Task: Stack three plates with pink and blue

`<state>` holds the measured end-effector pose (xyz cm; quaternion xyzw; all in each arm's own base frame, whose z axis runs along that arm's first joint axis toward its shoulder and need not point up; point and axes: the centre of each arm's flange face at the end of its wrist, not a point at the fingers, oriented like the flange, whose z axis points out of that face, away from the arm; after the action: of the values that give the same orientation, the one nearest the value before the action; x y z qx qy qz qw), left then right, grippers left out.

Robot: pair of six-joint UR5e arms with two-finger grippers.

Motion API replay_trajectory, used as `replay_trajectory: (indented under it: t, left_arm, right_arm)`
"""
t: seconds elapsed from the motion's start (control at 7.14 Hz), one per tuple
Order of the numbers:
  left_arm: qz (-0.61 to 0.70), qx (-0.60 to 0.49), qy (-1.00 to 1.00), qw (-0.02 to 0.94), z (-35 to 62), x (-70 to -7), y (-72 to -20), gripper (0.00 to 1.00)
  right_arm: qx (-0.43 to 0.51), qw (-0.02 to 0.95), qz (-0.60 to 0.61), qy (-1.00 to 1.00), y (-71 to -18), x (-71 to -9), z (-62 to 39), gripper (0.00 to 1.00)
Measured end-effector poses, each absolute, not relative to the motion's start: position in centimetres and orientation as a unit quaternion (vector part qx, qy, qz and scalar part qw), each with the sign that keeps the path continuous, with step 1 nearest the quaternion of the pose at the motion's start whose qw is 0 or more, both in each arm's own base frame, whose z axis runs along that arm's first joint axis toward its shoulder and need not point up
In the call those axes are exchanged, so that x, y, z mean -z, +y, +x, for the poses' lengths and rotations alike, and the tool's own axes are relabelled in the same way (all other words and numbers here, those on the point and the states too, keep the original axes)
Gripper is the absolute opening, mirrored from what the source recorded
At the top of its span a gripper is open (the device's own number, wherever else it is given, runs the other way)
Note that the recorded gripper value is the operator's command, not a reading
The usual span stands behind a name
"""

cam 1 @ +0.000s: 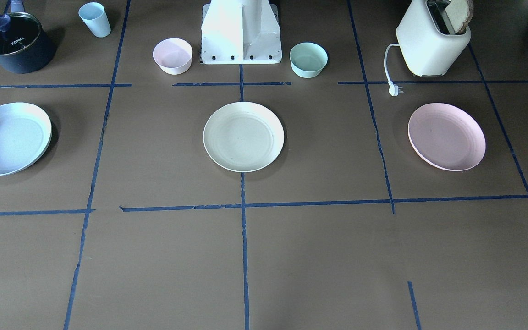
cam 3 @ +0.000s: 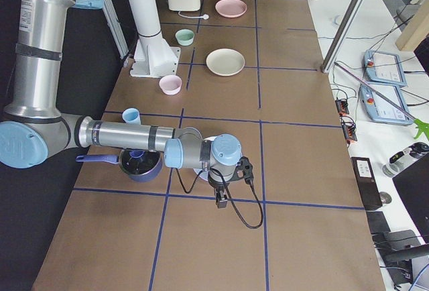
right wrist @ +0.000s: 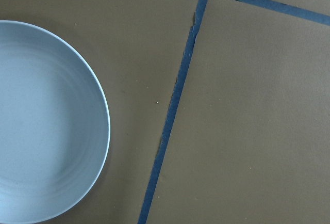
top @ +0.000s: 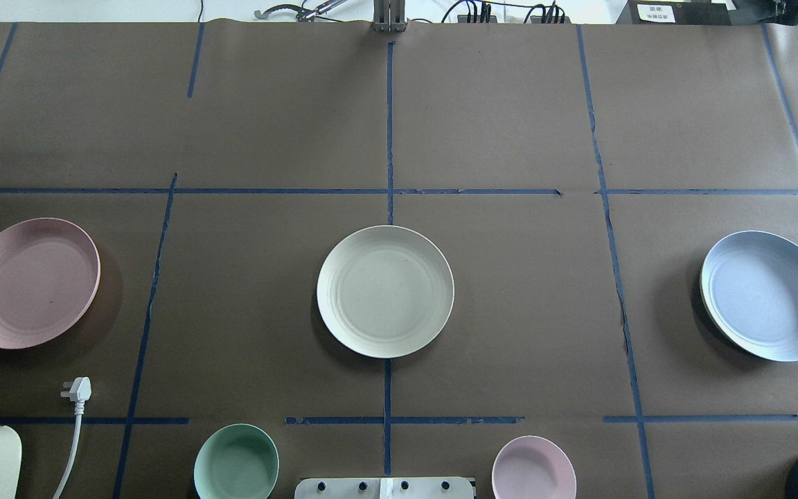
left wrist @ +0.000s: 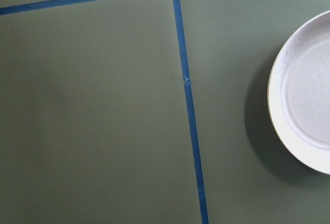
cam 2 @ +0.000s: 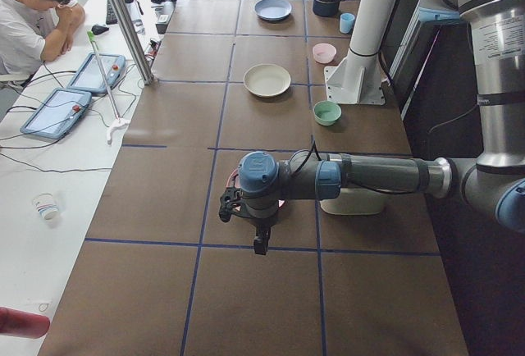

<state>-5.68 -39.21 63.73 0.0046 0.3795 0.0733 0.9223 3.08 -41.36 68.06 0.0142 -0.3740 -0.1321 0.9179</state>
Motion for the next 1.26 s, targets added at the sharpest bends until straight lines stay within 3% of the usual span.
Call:
replay_trajectory:
  t: [0.56, 0.98, 1.26]
  left_arm:
    - [0.012, -0.077, 0.379, 0.922, -5.6, -63.1, -39.5, 1.00]
    - [0.088, -0.112, 0.385, 0.912, -4.8, -60.2, -43.0, 1.00]
    - [0.096, -0.132, 0.411, 0.897, -0.3, -60.8, -43.9, 1.00]
  right_arm:
    - [0.133, 0.918, 0.016, -0.374, -41.5, -67.9, 3.0, 1.00]
    - [0.134, 0.918, 0.017, -0.374, -41.8, -67.8, 3.0, 1.00]
    - [0.134, 0.918, 0.017, -0.374, -41.8, -67.9, 3.0, 1.00]
